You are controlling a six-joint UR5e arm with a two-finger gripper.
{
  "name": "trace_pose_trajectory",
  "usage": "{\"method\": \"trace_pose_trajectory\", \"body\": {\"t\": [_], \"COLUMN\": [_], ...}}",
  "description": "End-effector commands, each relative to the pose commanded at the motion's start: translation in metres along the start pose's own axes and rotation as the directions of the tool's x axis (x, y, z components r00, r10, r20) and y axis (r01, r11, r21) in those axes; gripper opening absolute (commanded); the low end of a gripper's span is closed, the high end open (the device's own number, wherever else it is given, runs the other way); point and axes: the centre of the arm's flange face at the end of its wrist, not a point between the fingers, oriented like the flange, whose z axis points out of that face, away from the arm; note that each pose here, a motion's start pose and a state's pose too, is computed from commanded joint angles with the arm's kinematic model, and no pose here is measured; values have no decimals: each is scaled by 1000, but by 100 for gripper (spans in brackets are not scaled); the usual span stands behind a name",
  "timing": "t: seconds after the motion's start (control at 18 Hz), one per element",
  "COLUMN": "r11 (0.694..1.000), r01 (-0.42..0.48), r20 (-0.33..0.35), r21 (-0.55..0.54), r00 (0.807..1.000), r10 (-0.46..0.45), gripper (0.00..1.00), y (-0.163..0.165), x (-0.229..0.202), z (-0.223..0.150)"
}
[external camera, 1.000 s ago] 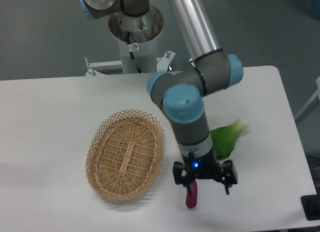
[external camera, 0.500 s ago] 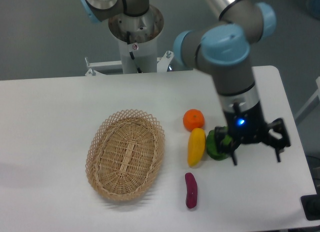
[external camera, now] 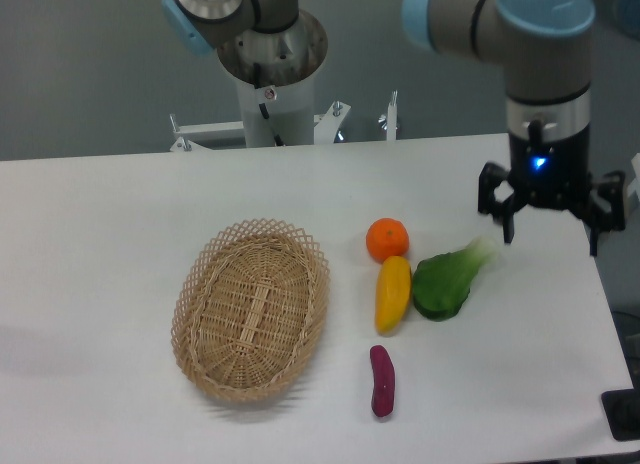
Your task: Place the sweet potato on the table
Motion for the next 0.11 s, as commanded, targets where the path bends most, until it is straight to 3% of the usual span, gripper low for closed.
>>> {"method": "trace_pose_trajectory", "body": {"t": [0.11], "r11": [999], "r01": [-40], "r20": [-4], "r21": [-1], "r00": [999], "r10": [40], "gripper": [100], "y": [1], "x": [1], "z": [-1]}}
